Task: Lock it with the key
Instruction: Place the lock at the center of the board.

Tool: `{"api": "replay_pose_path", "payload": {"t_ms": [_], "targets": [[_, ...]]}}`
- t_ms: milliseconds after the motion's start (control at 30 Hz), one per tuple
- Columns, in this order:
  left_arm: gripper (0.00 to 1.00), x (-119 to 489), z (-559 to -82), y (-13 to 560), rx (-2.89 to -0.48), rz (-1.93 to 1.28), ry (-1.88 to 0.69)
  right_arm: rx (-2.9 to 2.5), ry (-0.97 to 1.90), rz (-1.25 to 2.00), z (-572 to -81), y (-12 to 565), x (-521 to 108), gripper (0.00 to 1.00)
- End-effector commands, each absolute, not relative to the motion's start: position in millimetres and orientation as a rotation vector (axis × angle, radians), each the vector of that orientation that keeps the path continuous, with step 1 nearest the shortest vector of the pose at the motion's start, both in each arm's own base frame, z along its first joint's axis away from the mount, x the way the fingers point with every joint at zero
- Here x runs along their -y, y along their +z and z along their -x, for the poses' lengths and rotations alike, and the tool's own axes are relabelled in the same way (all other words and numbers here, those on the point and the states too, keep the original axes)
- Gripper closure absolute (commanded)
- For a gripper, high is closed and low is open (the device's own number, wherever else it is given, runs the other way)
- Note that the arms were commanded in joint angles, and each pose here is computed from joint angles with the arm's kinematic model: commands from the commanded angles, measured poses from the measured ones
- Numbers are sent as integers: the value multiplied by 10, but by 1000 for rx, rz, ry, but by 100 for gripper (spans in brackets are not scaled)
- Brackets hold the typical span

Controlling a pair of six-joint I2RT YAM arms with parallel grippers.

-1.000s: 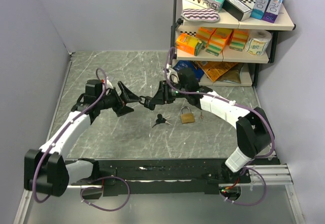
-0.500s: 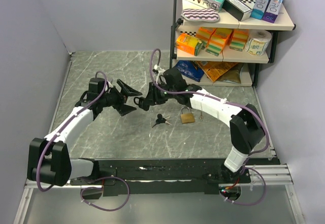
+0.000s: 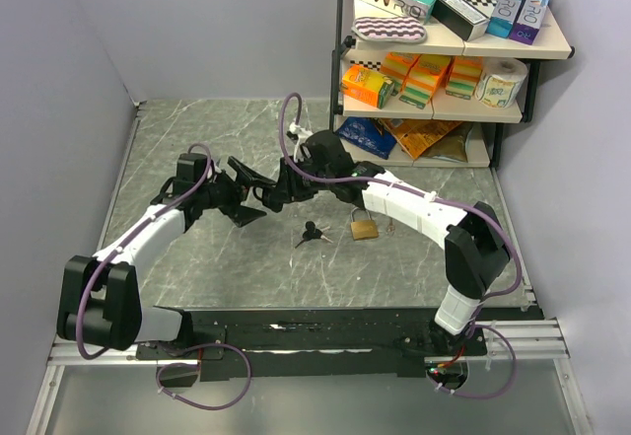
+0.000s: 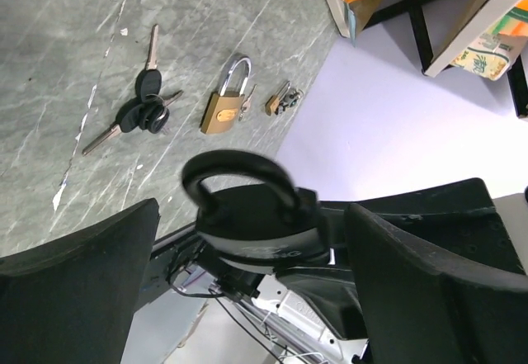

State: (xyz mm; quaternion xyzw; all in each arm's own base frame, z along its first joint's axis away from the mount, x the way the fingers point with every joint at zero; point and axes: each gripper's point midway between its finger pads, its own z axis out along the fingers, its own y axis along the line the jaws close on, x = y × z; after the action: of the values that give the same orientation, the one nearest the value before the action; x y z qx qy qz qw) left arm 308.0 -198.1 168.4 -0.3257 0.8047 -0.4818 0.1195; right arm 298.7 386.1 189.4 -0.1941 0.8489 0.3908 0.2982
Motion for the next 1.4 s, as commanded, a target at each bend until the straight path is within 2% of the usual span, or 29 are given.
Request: {"api": "replay_pose_path", "payload": {"t_ms": [0,100,200,367,567,600,667,700,733,767,800,833,867,900,967,1100,1167,1367], "targets": [[8,1982,-3147,1697,-2316,1002,-1428,-2130,1069,495,-3154,2276,-4011,100],[18,1997,-3176,1746,-2300,999,-1454,-2143,1065,491,-3115,2247,-4043,100],[24,2004,-3206,1784,-2293,985,-1453,-2156,1064,484,-3087,2216,-4082,100],[23,2000,-3237,1774,-2290,1013,-1448,-2170,1055,475,-3038,2191,-4162,100],[51,2008,-3235,1768,-2294,1000,-1454,-2188,1015,464,-3000,2153,-4163,100],[62,2007,-3237,1782,-2290,993,-1453,-2192,1018,465,-2992,2137,-4162,100],[74,1999,-3245,1783,-2291,974,-1439,-2196,1027,470,-2975,2121,-4167,100],[86,1994,-3242,1783,-2295,966,-1430,-2198,1028,475,-2963,2104,-4173,100],[92,1980,-3246,1773,-2298,944,-1407,-2200,1029,479,-2954,2098,-4170,99],[99,1969,-3251,1781,-2302,934,-1391,-2203,1023,487,-2950,2070,-4154,92],[99,1951,-3226,1748,-2323,938,-1363,-2201,1022,493,-2941,2072,-4145,83],[99,1915,-3235,1734,-2330,910,-1319,-2196,1026,502,-2944,2087,-4116,66],[99,1891,-3237,1722,-2336,896,-1284,-2196,1020,526,-2931,2055,-4084,58],[99,1860,-3174,1638,-2383,910,-1234,-2198,1024,538,-2921,2043,-4057,43],[99,1805,-3176,1568,-2410,857,-1159,-2202,1044,558,-2909,2020,-3944,34],[99,1743,-3065,1361,-2527,757,-1005,-2178,1046,629,-2847,1985,-3709,6],[99,1726,-3018,1257,-2594,669,-911,-2152,1027,691,-2781,1973,-3554,1],[99,1877,-2994,1065,-2724,372,-660,-2123,936,779,-2691,1901,-3102,1]]}}
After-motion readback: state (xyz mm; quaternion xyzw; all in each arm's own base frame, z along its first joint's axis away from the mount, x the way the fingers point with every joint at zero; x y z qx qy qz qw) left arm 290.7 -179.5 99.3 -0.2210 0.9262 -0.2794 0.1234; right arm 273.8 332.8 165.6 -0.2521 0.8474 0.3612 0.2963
